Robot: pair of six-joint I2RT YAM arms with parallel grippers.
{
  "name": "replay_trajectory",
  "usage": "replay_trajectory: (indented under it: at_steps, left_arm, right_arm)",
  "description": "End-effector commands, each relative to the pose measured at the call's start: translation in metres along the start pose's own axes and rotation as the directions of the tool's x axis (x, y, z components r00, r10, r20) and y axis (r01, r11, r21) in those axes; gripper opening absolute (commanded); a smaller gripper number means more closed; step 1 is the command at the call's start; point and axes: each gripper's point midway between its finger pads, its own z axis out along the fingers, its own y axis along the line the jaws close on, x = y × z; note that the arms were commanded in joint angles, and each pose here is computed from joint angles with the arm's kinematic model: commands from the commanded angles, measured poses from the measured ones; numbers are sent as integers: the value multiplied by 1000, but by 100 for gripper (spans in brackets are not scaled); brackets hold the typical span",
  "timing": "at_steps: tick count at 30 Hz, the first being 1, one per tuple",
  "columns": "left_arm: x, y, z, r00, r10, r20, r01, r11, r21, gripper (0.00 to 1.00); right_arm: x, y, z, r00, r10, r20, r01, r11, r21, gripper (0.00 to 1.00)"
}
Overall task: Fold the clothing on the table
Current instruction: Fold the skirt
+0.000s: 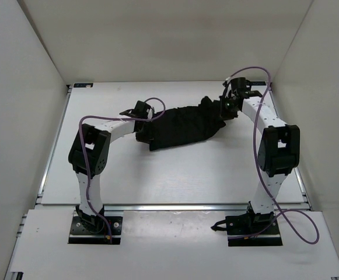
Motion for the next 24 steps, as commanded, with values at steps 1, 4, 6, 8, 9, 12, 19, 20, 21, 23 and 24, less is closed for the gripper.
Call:
replay_trajectory:
  at_steps: [1, 4, 6, 8, 9, 12, 19, 20, 21, 23, 24]
  left_arm:
    - [18, -23, 13, 998, -23, -64, 30, 995, 100, 0]
    - [11, -38, 17, 996, -59, -61, 69, 982, 177, 0]
    - [4, -51, 19, 997, -60, -56, 71, 973, 219, 0]
    - [1, -61, 19, 998, -42, -53, 53, 970, 238, 0]
    - [-2, -67, 19, 998, -37, -50, 49, 966, 252, 0]
    - [-2, -76, 19, 998, -29, -54, 43, 959, 280, 0]
    - [9, -71, 17, 997, -40, -72, 58, 958, 282, 0]
    - [7, -69, 14, 996, -52, -66, 68, 956, 284, 0]
    - [10, -67, 14, 996, -52, -69, 70, 957, 281, 0]
    - [11, -62, 12, 996, -65, -67, 81, 958, 276, 0]
    - [11, -57, 12, 995, -73, -62, 87, 959, 270, 0]
  right_arm:
    - [-32, 50, -29, 993, -54, 107, 66, 991, -117, 0]
    - [-33, 92, -30, 989, -72, 127, 99, 970, -221, 0]
    - [-30, 115, -25, 988, -92, 125, 123, 956, -268, 0]
    - [-19, 145, -22, 985, -131, 109, 160, 932, -325, 0]
    - [-17, 154, -20, 983, -147, 108, 176, 923, -342, 0]
    - [-7, 188, -18, 974, -198, 113, 227, 886, -404, 0]
    - [12, 236, -4, 958, -274, 82, 277, 820, -502, 0]
    - [17, 238, -2, 955, -290, 66, 283, 819, -499, 2]
    - [19, 239, 0, 951, -304, 63, 293, 814, -501, 2]
    - [30, 234, 8, 950, -313, 16, 280, 825, -491, 7]
    - [32, 232, 9, 951, -310, -3, 267, 823, -501, 11]
